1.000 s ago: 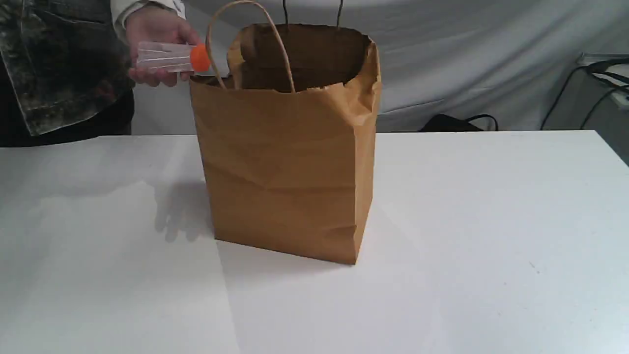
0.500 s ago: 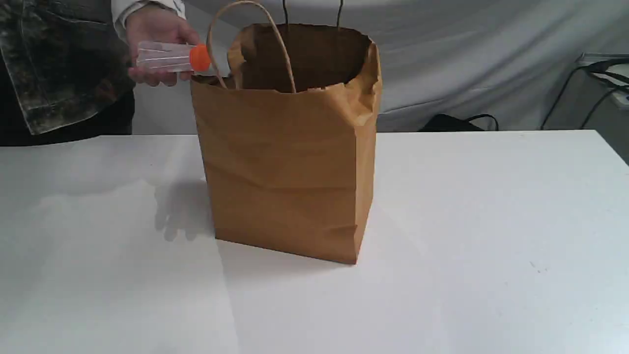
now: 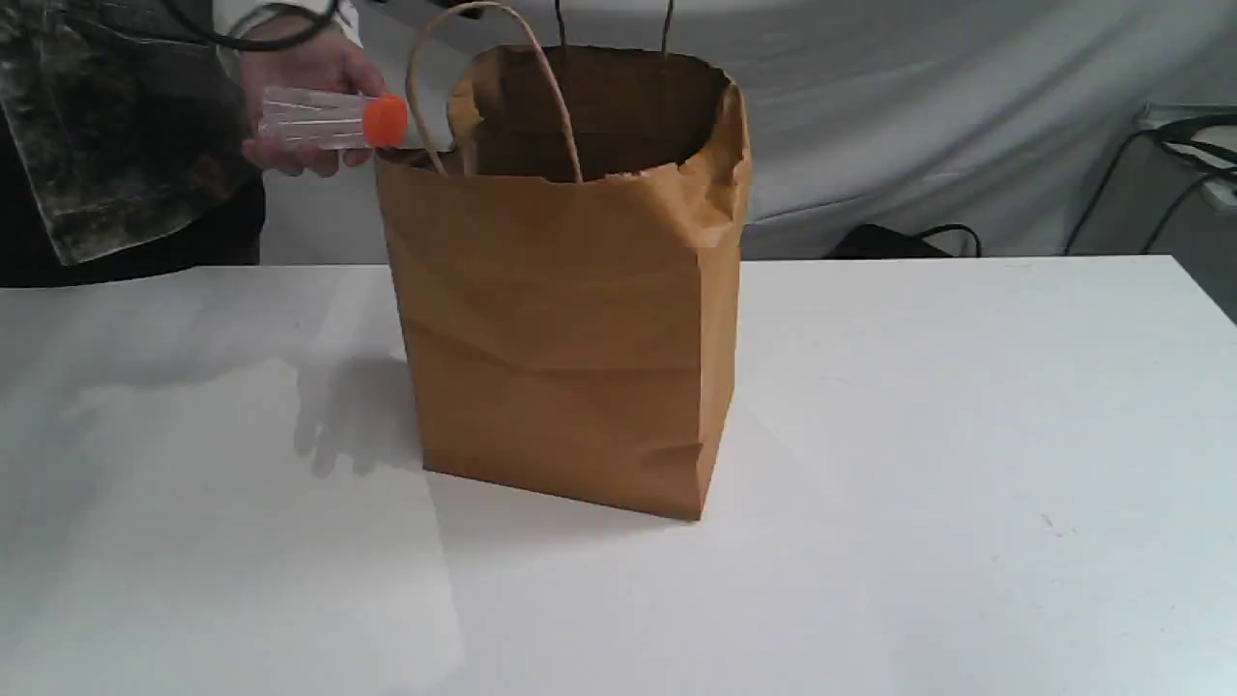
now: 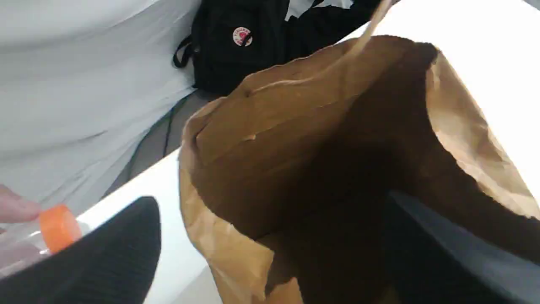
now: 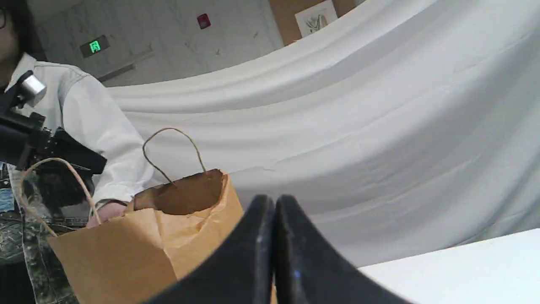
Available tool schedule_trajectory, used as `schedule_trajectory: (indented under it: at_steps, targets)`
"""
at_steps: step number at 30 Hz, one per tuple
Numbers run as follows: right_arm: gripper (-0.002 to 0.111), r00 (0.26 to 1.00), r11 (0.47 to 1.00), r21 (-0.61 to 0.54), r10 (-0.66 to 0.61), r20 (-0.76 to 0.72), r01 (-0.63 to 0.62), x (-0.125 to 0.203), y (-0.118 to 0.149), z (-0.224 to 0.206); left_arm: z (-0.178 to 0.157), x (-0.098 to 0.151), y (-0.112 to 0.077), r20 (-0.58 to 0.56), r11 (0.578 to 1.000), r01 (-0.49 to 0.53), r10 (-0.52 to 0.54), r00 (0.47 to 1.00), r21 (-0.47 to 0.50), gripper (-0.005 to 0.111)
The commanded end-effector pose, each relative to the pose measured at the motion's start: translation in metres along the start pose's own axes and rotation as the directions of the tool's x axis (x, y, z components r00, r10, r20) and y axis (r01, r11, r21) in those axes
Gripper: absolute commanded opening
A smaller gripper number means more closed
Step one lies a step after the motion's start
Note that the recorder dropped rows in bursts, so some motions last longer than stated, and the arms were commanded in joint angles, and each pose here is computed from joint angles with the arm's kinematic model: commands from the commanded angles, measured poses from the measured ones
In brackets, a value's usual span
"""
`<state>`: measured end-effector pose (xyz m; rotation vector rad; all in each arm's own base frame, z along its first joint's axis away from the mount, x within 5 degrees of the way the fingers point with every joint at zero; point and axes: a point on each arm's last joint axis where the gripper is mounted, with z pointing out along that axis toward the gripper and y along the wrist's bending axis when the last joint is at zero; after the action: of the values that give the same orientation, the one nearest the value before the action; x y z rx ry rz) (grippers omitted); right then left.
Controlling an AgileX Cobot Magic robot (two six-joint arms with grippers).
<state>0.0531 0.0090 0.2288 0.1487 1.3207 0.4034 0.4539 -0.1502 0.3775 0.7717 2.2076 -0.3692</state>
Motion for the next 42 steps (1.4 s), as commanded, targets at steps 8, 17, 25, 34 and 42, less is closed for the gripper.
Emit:
schedule_trajectory:
  at_steps: [8,17,25,34,42]
  targets:
    - [0.000,1.000,1.000,0.004,0.004,-0.009,-0.004,0.001,-0.001,0.000,0.028,0.004,0.019,0.006,0.977,-0.014,0.015,1.000,-0.213,0.074]
    - [0.000,1.000,1.000,0.005,0.013,-0.010,-0.013,0.002,-0.001,0.000,0.037,-0.003,0.026,0.138,0.979,0.049,-0.022,0.990,-0.199,0.073]
    - [0.000,1.000,1.000,0.006,0.013,-0.011,-0.013,0.002,-0.001,0.000,0.074,0.021,0.036,0.032,0.982,0.064,-0.059,0.998,-0.177,0.073]
    - [0.000,1.000,1.000,0.006,0.017,-0.011,-0.017,0.002,-0.001,0.000,0.079,0.020,0.033,0.059,0.988,0.087,-0.079,0.995,-0.129,0.071]
    - [0.000,1.000,1.000,0.009,0.017,-0.015,-0.017,0.002,-0.001,0.000,0.079,0.022,0.032,0.045,0.988,0.103,-0.098,0.994,-0.115,0.013]
